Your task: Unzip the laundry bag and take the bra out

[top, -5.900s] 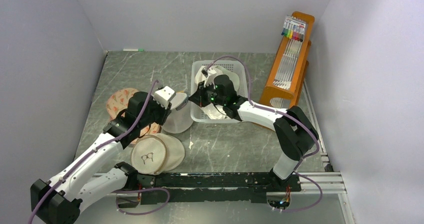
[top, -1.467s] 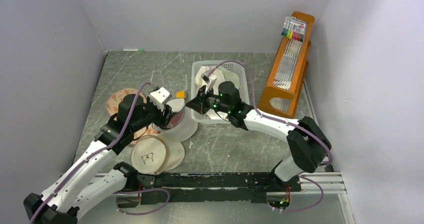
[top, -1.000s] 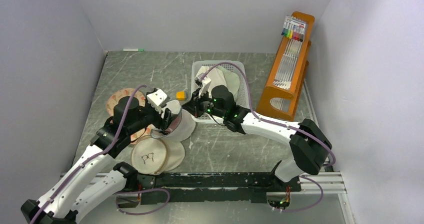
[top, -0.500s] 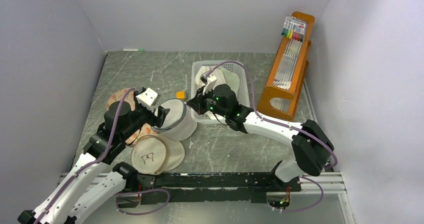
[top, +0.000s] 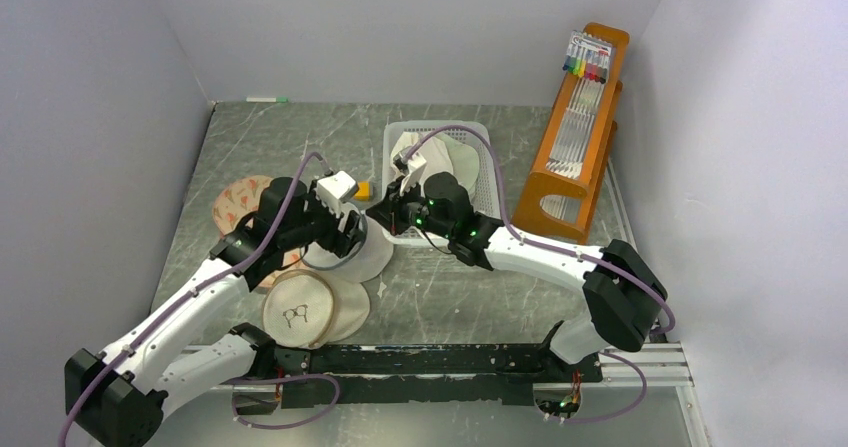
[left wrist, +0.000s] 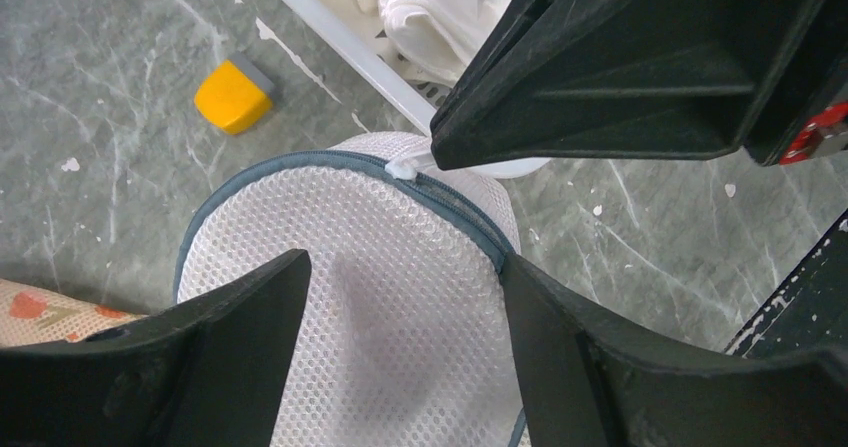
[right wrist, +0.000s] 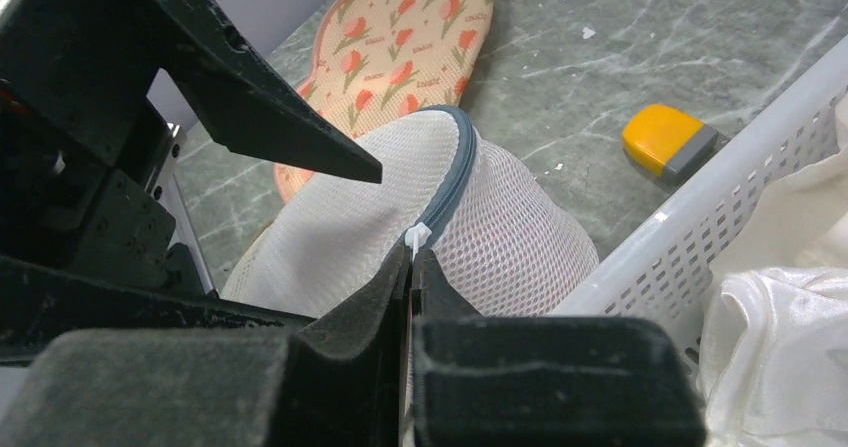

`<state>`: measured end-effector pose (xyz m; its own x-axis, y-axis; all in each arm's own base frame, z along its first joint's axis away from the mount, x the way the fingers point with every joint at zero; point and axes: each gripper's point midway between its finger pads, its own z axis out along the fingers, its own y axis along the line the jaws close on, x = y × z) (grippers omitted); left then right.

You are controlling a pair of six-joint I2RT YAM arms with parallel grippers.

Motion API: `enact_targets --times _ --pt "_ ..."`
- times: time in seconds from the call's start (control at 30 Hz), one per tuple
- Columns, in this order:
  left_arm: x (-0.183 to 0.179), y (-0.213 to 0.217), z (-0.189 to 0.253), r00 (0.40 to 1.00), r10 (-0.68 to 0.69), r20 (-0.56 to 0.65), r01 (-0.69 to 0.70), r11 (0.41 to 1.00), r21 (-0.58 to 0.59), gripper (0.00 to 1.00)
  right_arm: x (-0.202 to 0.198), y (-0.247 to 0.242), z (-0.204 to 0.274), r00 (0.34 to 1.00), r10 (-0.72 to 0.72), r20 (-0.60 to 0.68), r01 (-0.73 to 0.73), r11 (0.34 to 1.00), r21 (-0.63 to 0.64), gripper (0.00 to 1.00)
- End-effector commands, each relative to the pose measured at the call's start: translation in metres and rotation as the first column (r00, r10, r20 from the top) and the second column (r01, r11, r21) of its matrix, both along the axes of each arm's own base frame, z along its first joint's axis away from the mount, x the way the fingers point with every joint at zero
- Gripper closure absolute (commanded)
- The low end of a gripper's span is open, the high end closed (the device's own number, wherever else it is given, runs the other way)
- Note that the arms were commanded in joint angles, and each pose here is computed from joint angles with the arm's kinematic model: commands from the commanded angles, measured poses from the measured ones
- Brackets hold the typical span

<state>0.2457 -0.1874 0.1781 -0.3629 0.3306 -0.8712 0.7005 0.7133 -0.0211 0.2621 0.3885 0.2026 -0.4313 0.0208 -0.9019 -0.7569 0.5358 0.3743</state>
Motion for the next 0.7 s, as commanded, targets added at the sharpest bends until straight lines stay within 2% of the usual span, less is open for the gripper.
enact_targets --times 0.0,0.1,0.23,0.43,0.57,0.67 --pt "0.007 0.002 0.030 0.997 0.038 0.070 -0.035 0.999 -0.037 0.23 -0.004 0.005 0.016 0.999 0.024 0.039 -0.025 0.999 0.046 1.00" --pt "0.012 0.015 0.030 0.990 0.106 0.088 -0.106 0.994 -0.009 0.34 -0.005 0.005 0.013 0.999 0.023 0.033 -0.024 0.999 0.037 1.00" --pt "0.012 0.016 0.029 0.991 0.104 0.082 -0.104 0.995 -0.002 0.54 -0.007 0.003 0.011 0.999 0.023 0.027 -0.024 0.999 0.038 1.00" --pt "0.014 0.015 0.019 0.994 0.105 0.040 -0.106 0.994 0.035 0.70 -0.012 0.003 0.008 0.999 0.036 0.019 -0.036 0.999 0.026 1.00" --pt "0.013 0.017 0.025 0.993 0.107 0.055 -0.109 0.994 0.030 0.79 -0.012 0.003 -0.003 0.999 0.044 0.007 -0.044 0.999 0.008 1.00" --pt "0.008 0.016 0.037 0.991 0.091 0.096 -0.091 0.996 -0.007 0.92 -0.011 0.003 -0.013 0.999 0.044 -0.005 -0.044 0.999 -0.001 1.00"
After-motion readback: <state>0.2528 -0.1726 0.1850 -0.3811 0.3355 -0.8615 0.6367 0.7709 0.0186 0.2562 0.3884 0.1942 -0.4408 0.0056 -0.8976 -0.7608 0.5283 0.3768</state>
